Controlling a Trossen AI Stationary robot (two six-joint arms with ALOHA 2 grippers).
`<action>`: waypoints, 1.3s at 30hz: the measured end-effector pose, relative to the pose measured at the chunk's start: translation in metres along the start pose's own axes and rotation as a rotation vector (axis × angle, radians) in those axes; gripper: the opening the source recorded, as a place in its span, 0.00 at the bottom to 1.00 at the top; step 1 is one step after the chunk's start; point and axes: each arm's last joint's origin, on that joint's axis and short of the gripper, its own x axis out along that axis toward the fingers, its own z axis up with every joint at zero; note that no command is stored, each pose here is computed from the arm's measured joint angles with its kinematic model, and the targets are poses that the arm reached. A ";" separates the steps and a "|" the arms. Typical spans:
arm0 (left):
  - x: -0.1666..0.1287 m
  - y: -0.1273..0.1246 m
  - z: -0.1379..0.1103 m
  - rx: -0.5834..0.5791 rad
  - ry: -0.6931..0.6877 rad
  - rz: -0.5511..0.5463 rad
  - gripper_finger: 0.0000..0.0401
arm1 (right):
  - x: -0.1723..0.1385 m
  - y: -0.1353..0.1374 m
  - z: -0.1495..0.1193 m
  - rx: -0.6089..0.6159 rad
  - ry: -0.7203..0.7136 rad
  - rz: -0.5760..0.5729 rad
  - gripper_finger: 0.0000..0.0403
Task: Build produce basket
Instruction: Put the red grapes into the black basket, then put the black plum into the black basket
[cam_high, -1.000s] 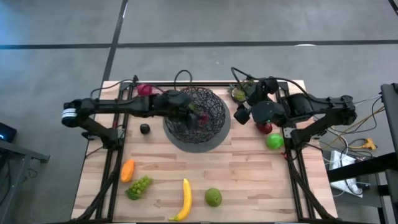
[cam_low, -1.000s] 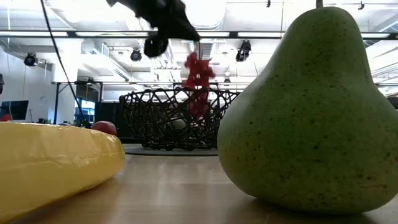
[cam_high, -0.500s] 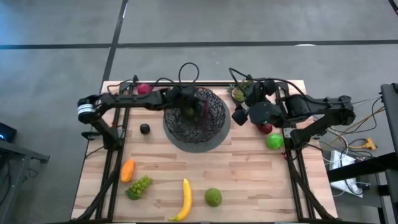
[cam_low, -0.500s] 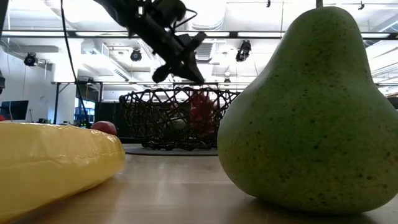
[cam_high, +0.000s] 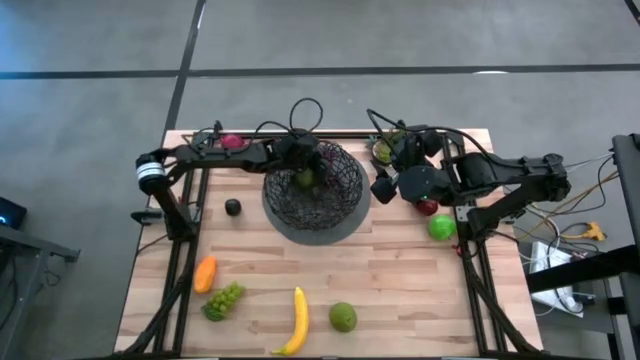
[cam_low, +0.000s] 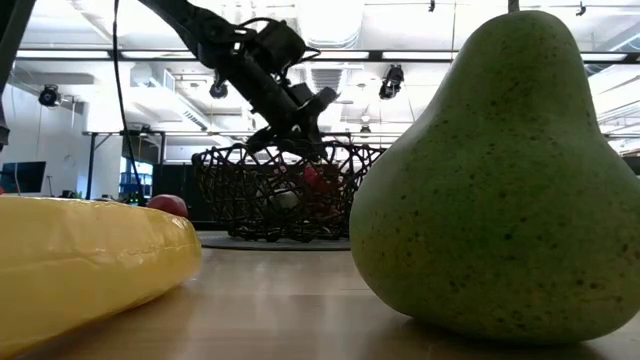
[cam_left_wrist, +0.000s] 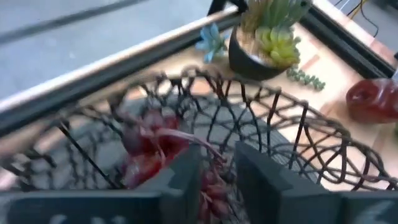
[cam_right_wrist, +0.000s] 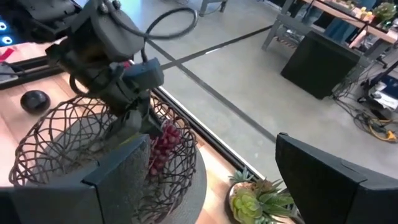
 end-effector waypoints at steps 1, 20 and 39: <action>-0.004 0.000 0.005 0.014 -0.016 -0.004 0.25 | 0.000 0.000 0.000 0.003 0.000 0.000 0.82; -0.185 0.035 0.015 0.037 0.092 0.218 0.43 | 0.014 0.011 -0.019 0.048 0.044 -0.027 0.82; -0.169 0.082 -0.103 -0.332 0.740 0.483 0.73 | 0.024 0.023 -0.023 -0.008 0.067 -0.040 0.82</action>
